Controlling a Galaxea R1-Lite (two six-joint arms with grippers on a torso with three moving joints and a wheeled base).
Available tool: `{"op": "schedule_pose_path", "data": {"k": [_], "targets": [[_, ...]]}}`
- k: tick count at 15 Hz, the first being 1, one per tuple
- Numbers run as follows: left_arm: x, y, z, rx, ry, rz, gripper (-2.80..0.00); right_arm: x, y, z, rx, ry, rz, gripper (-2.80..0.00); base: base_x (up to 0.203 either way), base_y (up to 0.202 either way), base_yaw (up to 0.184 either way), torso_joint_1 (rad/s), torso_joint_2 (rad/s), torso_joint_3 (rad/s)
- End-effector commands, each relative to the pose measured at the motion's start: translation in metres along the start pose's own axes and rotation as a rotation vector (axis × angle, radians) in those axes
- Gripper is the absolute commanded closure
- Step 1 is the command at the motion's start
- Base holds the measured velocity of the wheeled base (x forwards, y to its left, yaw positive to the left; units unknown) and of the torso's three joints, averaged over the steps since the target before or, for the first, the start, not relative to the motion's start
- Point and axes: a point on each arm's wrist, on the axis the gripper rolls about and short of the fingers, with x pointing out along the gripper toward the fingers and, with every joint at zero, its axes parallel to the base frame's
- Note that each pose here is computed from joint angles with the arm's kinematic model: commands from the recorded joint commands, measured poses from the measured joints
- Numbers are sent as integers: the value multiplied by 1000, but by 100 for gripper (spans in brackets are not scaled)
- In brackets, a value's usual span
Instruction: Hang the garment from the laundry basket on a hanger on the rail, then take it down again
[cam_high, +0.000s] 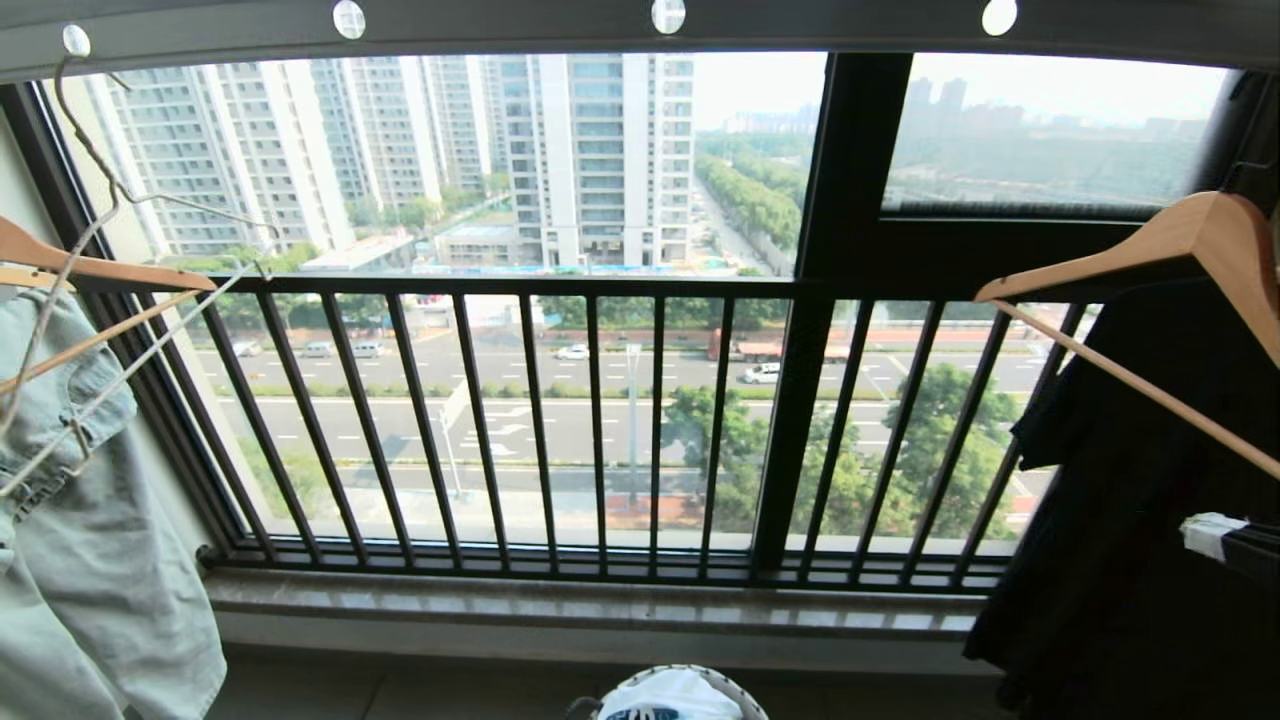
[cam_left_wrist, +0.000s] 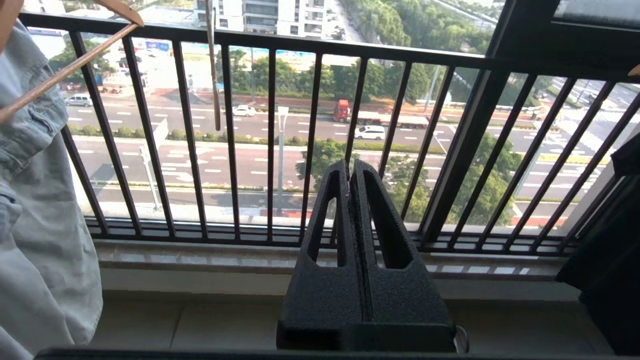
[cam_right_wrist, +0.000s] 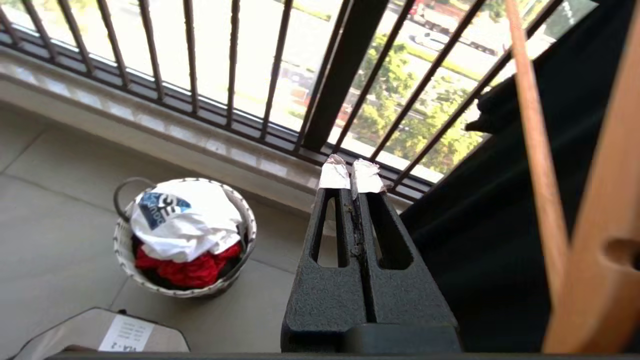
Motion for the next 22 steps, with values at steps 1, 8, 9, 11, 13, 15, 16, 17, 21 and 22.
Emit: {"op": "schedule_pose_path", "data": {"k": [1, 8, 9, 11, 13, 15, 16, 17, 21, 22], "targets": [[-19, 0, 4, -61, -97, 82, 0, -76, -18, -16, 89, -183, -218, 0, 0, 0, 0, 0, 0, 0], [-34, -6, -50, 9, -87, 18, 0, -151, 3, -65, 79, -273, -435, 0, 0, 0, 0, 0, 0, 0], [-29, -4, -65, 33, -55, 22, 0, -145, 6, -80, 78, -263, -422, 0, 0, 0, 0, 0, 0, 0], [-19, 0, -93, 75, 5, 27, 0, -127, 13, -104, 93, -322, -356, 0, 0, 0, 0, 0, 0, 0], [0, 6, -123, 120, 52, 33, 0, -100, 19, -126, 99, -409, -259, 0, 0, 0, 0, 0, 0, 0], [18, 11, -150, 171, 44, 58, 0, -75, 23, -146, 96, -443, -197, 0, 0, 0, 0, 0, 0, 0], [25, 14, -163, 203, 41, 69, 0, -65, 26, -156, 92, -441, -149, 0, 0, 0, 0, 0, 0, 0], [30, 16, -174, 233, 44, 76, 0, -58, 28, -164, 90, -427, -116, 0, 0, 0, 0, 0, 0, 0], [33, 17, -187, 247, 86, 80, 0, -48, 30, -178, 144, -371, -117, 0, 0, 0, 0, 0, 0, 0], [33, 17, -187, 225, 85, 82, 0, -46, 31, -182, 146, -323, -123, 0, 0, 0, 0, 0, 0, 0]]}}
